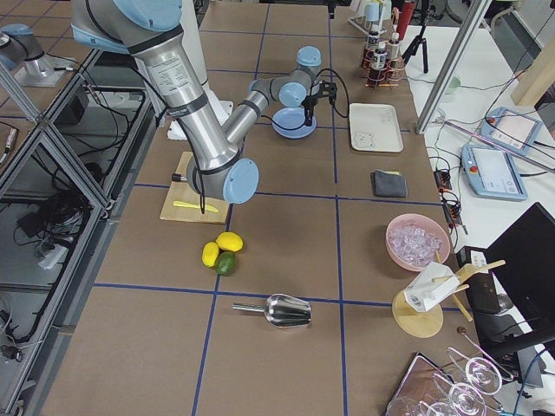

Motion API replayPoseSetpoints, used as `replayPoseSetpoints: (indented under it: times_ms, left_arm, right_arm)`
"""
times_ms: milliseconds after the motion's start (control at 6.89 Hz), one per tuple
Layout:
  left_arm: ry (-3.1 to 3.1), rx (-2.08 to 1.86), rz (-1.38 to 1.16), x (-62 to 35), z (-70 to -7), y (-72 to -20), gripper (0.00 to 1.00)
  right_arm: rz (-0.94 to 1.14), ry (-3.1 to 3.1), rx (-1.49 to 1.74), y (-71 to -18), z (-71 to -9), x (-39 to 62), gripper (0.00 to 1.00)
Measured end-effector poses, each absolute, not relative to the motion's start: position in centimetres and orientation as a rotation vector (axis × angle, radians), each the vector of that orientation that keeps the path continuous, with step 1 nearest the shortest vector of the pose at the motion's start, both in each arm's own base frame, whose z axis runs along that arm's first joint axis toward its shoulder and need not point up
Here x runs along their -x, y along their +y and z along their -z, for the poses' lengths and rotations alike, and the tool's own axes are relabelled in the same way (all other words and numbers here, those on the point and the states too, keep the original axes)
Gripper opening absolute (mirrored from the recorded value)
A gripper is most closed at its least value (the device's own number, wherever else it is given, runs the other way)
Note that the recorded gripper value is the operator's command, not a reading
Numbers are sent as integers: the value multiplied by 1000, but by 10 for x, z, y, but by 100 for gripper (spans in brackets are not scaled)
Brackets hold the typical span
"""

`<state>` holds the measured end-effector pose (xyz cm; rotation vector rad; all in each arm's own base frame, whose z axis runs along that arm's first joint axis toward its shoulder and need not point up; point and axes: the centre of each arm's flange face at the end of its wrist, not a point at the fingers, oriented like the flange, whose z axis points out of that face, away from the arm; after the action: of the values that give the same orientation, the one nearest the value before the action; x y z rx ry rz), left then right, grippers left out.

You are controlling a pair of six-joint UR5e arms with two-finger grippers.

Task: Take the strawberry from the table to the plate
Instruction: 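Carry the strawberry with the right gripper over the light blue plate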

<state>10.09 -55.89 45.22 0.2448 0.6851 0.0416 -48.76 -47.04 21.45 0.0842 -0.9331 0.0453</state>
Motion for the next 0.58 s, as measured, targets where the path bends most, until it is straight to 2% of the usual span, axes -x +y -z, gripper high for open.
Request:
replayPoseSetpoints:
  times_ms: [581]
  left_arm:
    - [655, -233, -66, -75, -484, -558, 100]
  right_arm:
    - [-20, -860, -91, -446, -192, 598, 0]
